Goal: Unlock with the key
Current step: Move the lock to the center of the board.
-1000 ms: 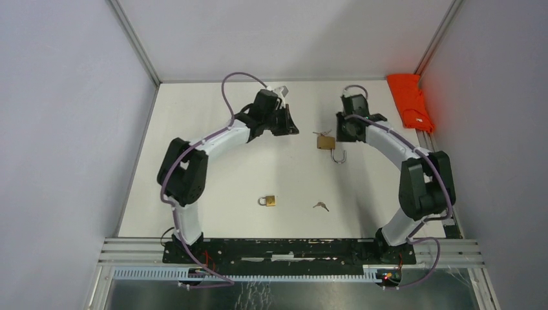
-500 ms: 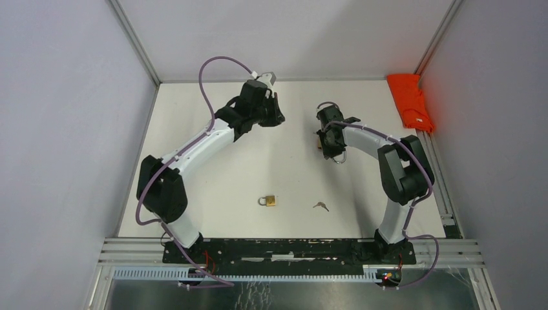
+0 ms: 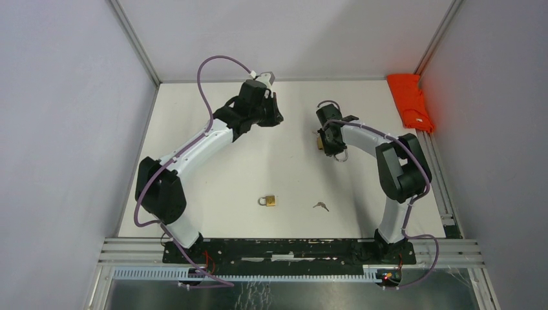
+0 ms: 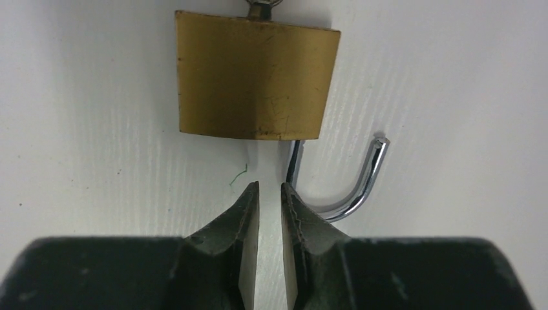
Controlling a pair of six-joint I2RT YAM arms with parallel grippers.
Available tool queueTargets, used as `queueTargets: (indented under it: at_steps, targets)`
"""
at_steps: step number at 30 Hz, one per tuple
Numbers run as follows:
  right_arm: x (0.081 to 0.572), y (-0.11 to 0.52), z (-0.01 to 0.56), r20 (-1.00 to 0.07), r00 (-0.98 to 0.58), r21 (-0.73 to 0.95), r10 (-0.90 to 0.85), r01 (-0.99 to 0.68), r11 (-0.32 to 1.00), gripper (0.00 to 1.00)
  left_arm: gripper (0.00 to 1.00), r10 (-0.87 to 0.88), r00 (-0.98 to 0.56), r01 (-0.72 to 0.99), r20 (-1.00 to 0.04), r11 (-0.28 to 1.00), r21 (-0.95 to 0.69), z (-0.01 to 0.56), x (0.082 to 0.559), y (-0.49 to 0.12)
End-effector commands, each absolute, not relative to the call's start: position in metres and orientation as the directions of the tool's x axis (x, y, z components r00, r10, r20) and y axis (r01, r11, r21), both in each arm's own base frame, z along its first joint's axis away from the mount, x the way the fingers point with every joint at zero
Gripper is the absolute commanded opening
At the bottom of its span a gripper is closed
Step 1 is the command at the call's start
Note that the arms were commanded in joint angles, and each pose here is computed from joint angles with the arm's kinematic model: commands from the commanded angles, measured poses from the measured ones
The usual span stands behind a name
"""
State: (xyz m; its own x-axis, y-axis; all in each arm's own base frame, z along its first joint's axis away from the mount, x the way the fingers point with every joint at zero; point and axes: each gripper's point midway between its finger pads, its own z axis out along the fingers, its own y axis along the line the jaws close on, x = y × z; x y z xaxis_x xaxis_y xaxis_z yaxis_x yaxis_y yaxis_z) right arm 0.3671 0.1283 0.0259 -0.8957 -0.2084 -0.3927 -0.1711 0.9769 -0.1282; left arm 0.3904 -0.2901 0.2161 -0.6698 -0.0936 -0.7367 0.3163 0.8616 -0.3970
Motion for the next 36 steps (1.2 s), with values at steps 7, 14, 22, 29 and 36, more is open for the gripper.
queueTargets:
  at_steps: [7,14,22,29,36]
  targets:
    - [0.383,0.113,0.053,-0.444,-0.868,-0.225,-0.222,-0.132,0.965,0.24,0.04,-0.08,-0.623,0.373,-0.778,0.844,-0.386,0.237,0.392,-0.294]
    - [0.378,0.117,0.022,-0.352,-0.899,-0.222,-0.261,-0.191,0.956,0.24,0.04,-0.074,-0.628,0.369,-0.775,0.848,-0.38,0.233,0.392,-0.292]
    - [0.396,0.126,0.012,-0.31,-0.895,-0.223,-0.322,-0.261,0.939,0.0,0.04,-0.07,-0.628,0.373,-0.775,0.847,-0.378,0.233,0.392,-0.293]
    - [0.43,0.177,0.04,-0.374,-0.732,-0.274,-0.569,-0.499,0.822,0.0,0.03,-0.06,-0.615,0.353,-0.786,0.87,-0.343,0.232,0.394,-0.284]
    - [0.423,0.227,0.051,-0.385,-0.554,-0.288,-0.738,-0.688,0.666,0.0,0.03,-0.088,-0.575,0.28,-0.813,0.913,-0.297,0.241,0.399,-0.264]
